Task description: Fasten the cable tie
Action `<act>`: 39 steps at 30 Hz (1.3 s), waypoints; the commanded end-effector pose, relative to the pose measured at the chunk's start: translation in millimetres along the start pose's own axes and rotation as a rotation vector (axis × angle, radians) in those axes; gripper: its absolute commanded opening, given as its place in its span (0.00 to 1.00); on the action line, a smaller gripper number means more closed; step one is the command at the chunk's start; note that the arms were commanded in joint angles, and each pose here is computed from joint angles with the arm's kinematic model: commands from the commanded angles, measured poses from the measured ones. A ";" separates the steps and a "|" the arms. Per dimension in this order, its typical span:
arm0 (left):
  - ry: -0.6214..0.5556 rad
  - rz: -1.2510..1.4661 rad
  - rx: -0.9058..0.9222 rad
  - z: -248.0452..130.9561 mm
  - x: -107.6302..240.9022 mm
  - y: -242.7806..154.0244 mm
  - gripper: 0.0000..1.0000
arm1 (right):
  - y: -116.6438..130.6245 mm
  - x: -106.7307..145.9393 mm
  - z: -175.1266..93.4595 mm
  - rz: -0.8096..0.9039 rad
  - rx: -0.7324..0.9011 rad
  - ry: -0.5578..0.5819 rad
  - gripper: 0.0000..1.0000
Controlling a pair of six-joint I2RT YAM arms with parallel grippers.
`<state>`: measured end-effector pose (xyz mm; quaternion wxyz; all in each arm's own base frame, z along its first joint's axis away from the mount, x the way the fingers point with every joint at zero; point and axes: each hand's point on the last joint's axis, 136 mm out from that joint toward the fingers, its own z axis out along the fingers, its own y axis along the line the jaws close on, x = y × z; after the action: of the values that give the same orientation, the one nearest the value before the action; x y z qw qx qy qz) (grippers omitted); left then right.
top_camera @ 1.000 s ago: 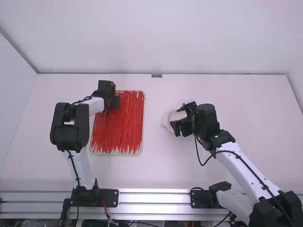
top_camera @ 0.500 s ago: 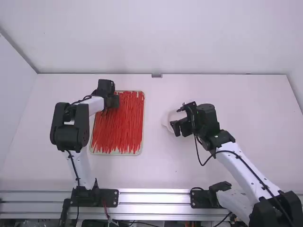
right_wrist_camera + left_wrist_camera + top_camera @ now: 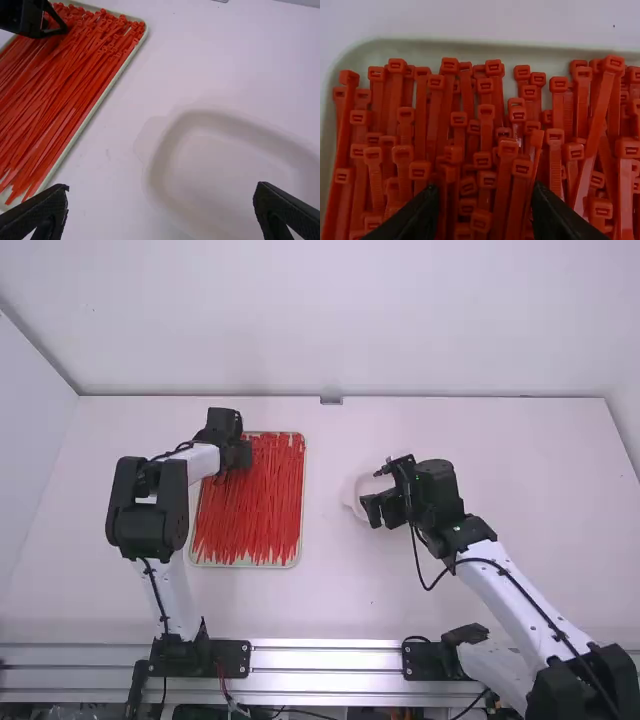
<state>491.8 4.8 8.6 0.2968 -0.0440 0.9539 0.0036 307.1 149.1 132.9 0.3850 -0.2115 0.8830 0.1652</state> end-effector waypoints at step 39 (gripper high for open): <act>-0.032 -0.021 0.019 -28.6 -13.6 -1.6 0.31 | -1.4 -18.5 -7.7 -0.013 0.012 -0.045 0.99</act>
<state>488.1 2.6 31.3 0.3040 -0.0457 0.9516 -0.0046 307.5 148.0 132.6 0.3856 -0.2115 0.8835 0.1614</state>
